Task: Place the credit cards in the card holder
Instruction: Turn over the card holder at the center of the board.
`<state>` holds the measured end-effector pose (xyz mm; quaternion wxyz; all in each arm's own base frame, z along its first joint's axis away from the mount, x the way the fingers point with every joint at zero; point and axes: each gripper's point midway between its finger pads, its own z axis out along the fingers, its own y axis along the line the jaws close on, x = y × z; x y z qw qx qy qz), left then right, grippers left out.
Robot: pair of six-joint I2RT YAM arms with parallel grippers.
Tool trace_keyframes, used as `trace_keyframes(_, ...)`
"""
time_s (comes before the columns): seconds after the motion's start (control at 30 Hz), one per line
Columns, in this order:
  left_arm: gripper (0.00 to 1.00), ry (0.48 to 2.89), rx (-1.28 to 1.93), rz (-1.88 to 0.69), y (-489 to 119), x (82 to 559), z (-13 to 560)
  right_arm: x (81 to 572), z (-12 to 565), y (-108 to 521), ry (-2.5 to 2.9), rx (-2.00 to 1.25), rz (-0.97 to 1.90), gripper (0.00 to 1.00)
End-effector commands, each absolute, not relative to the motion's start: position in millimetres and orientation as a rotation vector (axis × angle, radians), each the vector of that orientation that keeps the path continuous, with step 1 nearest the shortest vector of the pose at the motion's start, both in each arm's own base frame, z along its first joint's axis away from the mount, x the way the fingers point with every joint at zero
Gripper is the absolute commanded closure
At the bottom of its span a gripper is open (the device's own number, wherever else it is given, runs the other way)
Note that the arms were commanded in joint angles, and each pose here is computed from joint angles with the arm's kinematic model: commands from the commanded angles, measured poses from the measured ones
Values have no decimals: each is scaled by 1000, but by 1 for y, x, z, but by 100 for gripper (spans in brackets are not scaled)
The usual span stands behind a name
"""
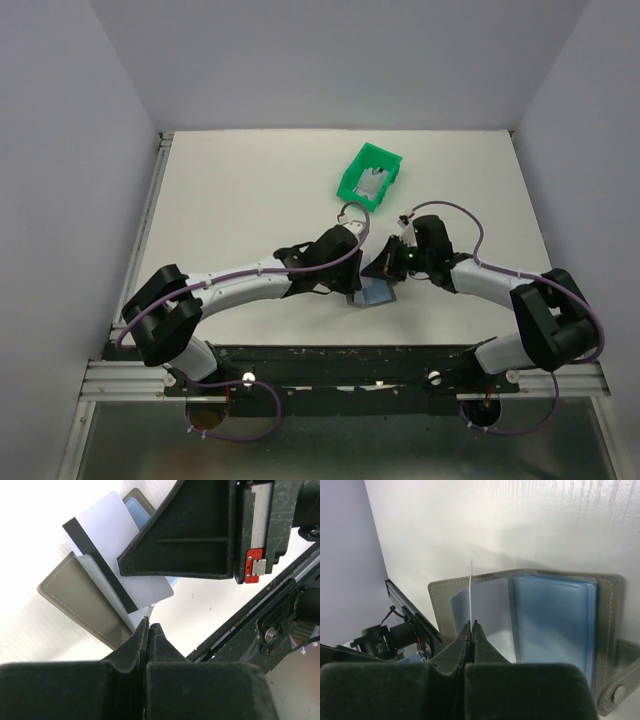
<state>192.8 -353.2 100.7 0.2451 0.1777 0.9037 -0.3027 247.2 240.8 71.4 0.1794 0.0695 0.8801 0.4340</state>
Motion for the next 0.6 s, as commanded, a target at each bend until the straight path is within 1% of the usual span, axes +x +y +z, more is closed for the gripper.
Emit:
trace_keyframes(0.0, 100, 2466, 434, -783, -346, 201, 99, 241, 66, 249, 2513, 145, 1315, 99)
trace_keyframes(0.23, 100, 2483, 440, -779, -346, 200, 92, 241, 51, 252, 2571, 152, 1293, 99)
trace_keyframes(0.57, 100, 2577, 478, -709, -344, 195, 52, 243, 41, 251, 2620, 175, 1252, 100)
